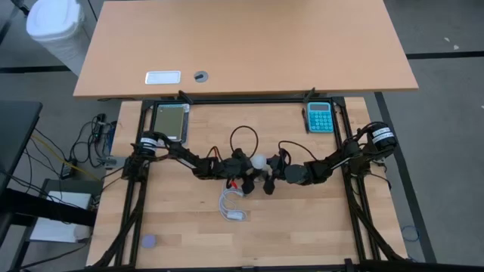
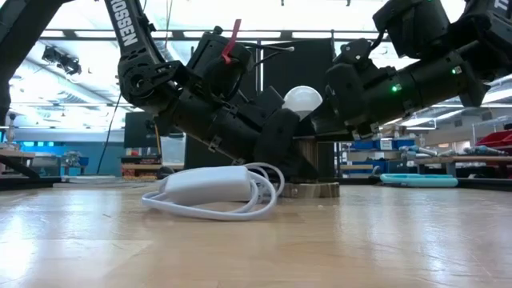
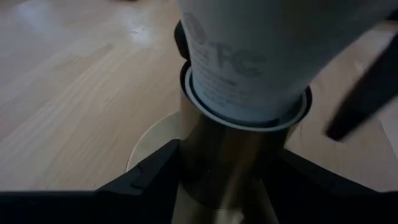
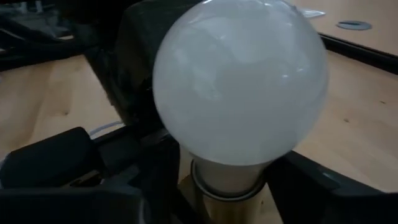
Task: Screw lightbulb
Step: Insert the white lightbulb into the silver lamp
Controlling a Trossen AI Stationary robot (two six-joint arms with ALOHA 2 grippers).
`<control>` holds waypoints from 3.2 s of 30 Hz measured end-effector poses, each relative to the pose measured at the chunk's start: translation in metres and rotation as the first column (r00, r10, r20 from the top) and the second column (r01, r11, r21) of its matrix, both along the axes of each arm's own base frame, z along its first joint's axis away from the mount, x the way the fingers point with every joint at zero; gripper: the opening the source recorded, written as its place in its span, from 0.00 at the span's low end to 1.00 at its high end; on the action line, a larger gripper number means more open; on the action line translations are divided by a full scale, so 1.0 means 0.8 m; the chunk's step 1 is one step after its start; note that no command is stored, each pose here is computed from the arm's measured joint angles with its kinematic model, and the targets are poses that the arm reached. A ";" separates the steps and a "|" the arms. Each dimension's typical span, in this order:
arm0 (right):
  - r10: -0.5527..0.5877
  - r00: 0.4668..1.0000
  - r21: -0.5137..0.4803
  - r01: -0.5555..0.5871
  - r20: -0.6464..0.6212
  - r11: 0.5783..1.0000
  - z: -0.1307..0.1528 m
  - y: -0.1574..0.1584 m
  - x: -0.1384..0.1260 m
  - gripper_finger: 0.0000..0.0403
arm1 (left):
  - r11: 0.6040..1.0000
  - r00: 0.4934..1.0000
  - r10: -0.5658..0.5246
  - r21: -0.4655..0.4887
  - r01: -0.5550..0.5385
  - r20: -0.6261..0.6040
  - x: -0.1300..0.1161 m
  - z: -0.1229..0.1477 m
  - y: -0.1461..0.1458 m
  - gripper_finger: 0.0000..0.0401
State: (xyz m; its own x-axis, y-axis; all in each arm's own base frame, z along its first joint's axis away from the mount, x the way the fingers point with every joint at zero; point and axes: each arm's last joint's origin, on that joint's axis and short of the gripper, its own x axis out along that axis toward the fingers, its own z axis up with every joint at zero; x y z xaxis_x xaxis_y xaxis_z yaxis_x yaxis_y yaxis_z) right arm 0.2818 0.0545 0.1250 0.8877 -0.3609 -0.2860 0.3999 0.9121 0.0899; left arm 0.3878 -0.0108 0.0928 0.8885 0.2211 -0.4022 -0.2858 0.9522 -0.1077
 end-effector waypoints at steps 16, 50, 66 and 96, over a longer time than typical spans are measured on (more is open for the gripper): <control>0.284 0.957 -0.149 -0.289 -0.052 0.946 -0.014 -0.004 -0.026 0.79 | 0.973 0.974 -0.226 0.037 0.227 -0.032 0.001 0.000 -0.010 0.54; 0.506 0.862 -0.020 -0.505 0.040 0.863 -0.017 -0.067 -0.032 0.69 | 0.960 0.960 -0.279 0.019 0.279 -0.030 0.000 0.000 -0.016 0.54; 0.501 0.861 -0.031 -0.500 0.092 0.865 -0.014 -0.081 -0.064 0.69 | 0.962 0.962 -0.271 0.021 0.272 -0.031 0.000 -0.001 -0.015 0.54; 0.456 0.885 -0.059 -0.452 0.096 0.890 -0.013 -0.055 -0.023 0.50 | 0.975 0.975 -0.221 0.008 0.221 -0.016 0.001 0.000 -0.013 0.54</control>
State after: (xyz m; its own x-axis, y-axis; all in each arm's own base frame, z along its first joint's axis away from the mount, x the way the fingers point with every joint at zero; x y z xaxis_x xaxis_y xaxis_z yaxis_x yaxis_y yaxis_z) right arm 0.2634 0.0102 0.1149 0.9807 0.0812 -0.1778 -0.0690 0.9949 0.0739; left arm 0.3883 -0.0211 0.0930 0.9097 0.0236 -0.4145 -0.0693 0.9930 -0.0957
